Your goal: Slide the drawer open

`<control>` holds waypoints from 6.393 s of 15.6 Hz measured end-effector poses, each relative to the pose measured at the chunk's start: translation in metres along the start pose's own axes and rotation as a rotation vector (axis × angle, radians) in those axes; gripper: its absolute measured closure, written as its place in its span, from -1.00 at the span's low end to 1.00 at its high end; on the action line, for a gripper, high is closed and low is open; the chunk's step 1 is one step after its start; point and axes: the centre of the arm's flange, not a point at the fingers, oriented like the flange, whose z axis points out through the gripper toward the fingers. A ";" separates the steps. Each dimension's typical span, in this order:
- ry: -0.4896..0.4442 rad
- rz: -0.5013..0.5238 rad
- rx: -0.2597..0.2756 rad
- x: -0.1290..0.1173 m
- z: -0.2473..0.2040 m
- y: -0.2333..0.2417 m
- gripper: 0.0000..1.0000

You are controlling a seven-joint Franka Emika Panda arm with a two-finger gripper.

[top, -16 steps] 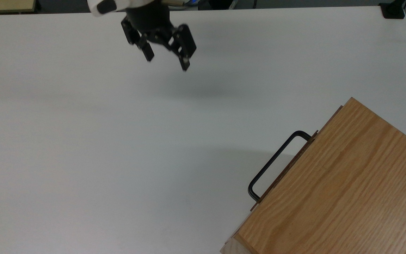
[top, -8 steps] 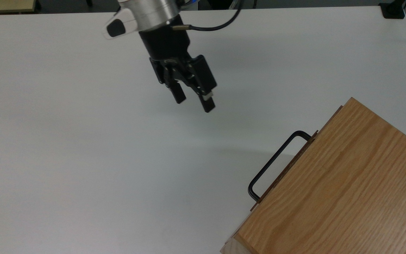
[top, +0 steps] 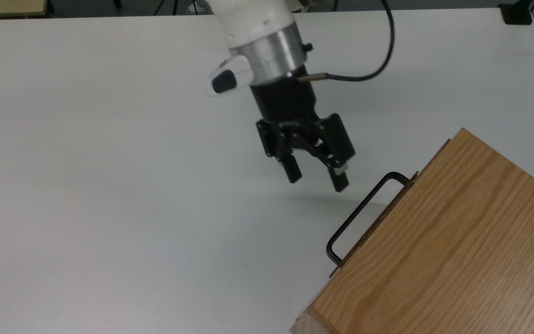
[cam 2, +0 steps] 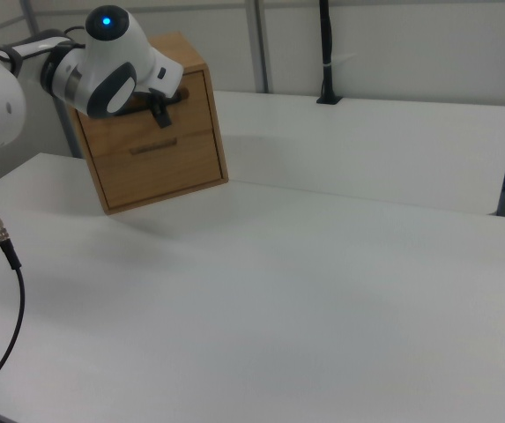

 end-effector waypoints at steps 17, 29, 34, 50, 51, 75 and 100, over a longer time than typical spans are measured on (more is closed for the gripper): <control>0.028 -0.022 0.052 -0.049 0.064 -0.014 0.19; 0.095 0.042 0.056 -0.002 0.032 0.003 0.63; 0.020 -0.020 -0.003 -0.009 0.003 0.015 0.70; -0.128 0.006 -0.027 -0.023 -0.011 0.021 -0.92; -0.135 0.005 -0.031 -0.025 -0.004 0.022 -0.98; -0.167 0.058 -0.048 0.001 -0.002 0.024 0.67; -0.380 0.028 -0.173 0.045 -0.094 0.105 0.65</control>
